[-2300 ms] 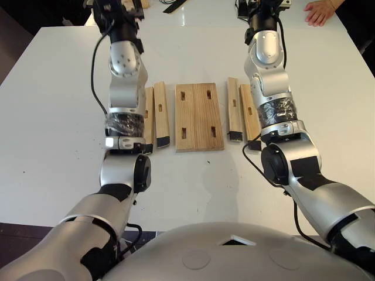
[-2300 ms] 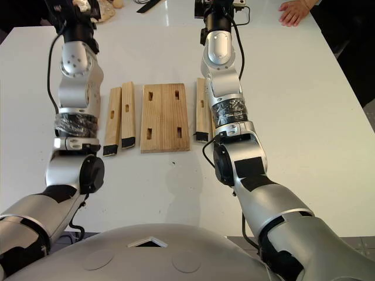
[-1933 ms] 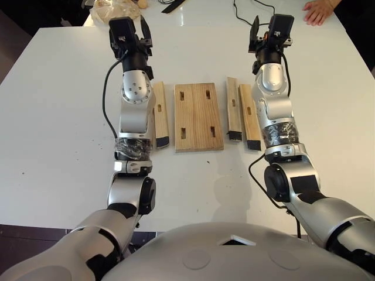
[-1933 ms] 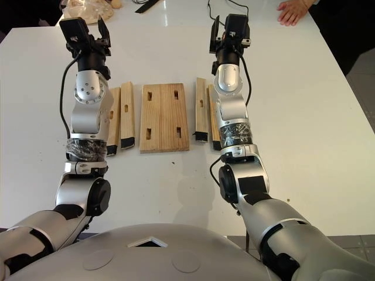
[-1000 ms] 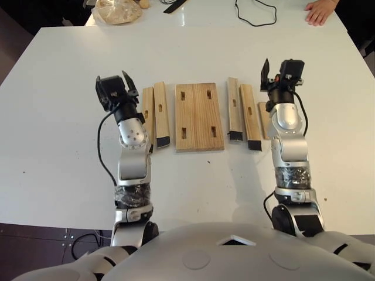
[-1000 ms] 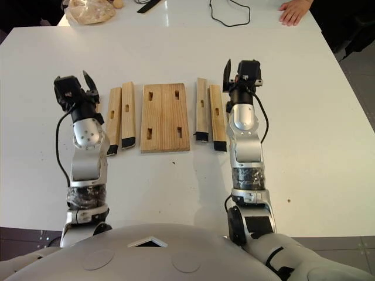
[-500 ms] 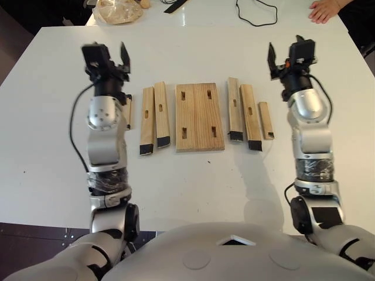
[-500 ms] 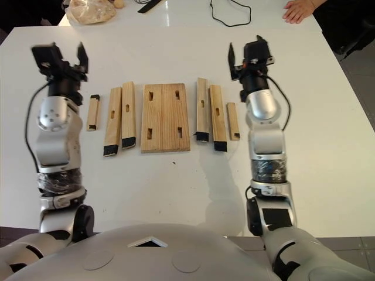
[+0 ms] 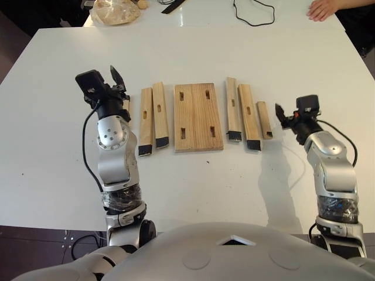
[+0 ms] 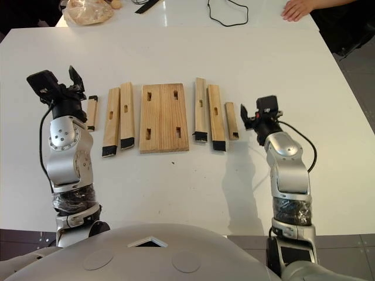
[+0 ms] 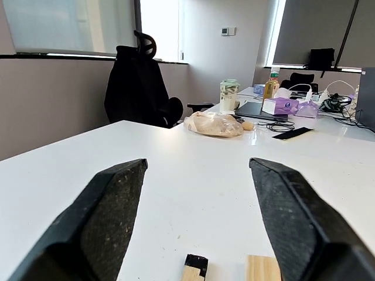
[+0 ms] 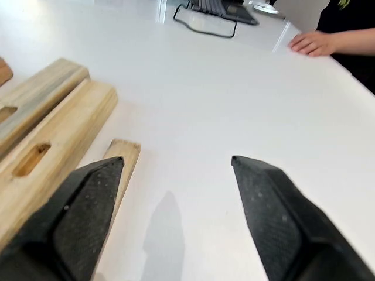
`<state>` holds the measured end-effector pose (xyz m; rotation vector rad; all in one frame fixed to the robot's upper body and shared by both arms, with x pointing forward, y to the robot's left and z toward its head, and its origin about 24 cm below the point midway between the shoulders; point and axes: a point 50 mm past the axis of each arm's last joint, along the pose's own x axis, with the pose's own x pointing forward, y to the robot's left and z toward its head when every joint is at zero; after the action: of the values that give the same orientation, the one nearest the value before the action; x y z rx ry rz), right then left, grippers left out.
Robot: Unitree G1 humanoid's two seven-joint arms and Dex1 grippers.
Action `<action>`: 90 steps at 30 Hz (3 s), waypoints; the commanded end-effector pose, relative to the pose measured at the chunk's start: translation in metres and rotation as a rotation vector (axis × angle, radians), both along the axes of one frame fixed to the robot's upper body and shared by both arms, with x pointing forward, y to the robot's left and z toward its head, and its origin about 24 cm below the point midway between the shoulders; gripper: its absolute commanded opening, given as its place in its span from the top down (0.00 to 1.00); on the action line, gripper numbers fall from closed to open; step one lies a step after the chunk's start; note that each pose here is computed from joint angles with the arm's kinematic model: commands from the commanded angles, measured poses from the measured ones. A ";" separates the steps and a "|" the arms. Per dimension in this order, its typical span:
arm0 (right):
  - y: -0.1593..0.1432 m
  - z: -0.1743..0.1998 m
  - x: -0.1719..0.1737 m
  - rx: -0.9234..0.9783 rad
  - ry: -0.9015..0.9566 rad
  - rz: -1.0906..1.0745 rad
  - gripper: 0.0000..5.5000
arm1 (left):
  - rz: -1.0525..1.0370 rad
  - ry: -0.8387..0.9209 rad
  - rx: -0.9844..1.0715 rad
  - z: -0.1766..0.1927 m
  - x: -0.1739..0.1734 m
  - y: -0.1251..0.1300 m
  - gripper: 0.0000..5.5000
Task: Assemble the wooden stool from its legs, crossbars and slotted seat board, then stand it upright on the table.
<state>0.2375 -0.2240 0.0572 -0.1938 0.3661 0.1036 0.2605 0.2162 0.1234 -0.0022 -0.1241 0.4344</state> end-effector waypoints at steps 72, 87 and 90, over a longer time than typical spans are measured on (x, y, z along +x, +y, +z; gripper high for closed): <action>0.092 0.188 0.044 1.157 -0.350 0.996 0.38 | -1.606 -0.364 -0.586 0.122 -0.017 -0.048 0.76; 0.092 0.203 0.019 1.152 -0.197 1.277 0.38 | -1.871 -0.097 -0.697 0.096 -0.047 -0.074 0.76; 0.092 0.203 0.017 1.137 -0.187 1.286 0.38 | -1.865 -0.062 -0.688 0.091 -0.048 -0.074 0.76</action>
<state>0.2591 -0.1333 0.2567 0.7446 -0.0962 1.4770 0.2139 0.1426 0.2179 -0.7834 -0.0210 -1.4095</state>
